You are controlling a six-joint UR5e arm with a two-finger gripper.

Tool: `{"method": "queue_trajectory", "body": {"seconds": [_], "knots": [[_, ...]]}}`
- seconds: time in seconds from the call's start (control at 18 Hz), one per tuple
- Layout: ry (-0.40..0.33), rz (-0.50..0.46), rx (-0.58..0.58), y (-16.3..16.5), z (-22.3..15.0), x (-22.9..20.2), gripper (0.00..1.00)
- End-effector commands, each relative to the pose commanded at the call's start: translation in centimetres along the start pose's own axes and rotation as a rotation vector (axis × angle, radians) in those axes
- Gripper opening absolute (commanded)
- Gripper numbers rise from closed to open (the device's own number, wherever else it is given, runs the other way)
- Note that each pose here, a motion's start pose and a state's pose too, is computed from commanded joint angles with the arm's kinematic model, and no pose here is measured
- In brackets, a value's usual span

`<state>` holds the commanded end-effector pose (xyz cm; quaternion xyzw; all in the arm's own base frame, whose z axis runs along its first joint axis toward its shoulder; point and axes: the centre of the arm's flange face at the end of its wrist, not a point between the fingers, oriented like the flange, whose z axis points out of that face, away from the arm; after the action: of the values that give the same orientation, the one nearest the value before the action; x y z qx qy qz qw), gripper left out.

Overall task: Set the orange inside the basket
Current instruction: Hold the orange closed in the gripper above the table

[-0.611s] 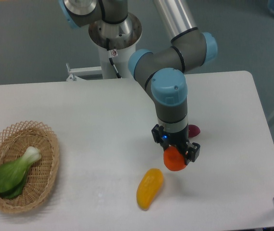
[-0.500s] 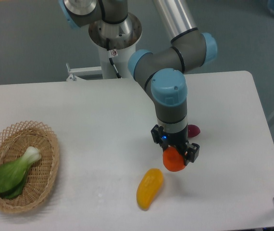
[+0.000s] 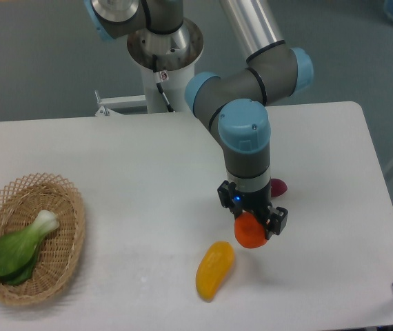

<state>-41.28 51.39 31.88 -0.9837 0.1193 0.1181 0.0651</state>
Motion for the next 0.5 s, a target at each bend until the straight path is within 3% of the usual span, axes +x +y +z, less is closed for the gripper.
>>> {"method": "queue_trajectory", "body": {"seconds": [0.5], "knots": [[0.016,-0.015,0.019,-1.5,-0.3,1.9,0.67]]}}
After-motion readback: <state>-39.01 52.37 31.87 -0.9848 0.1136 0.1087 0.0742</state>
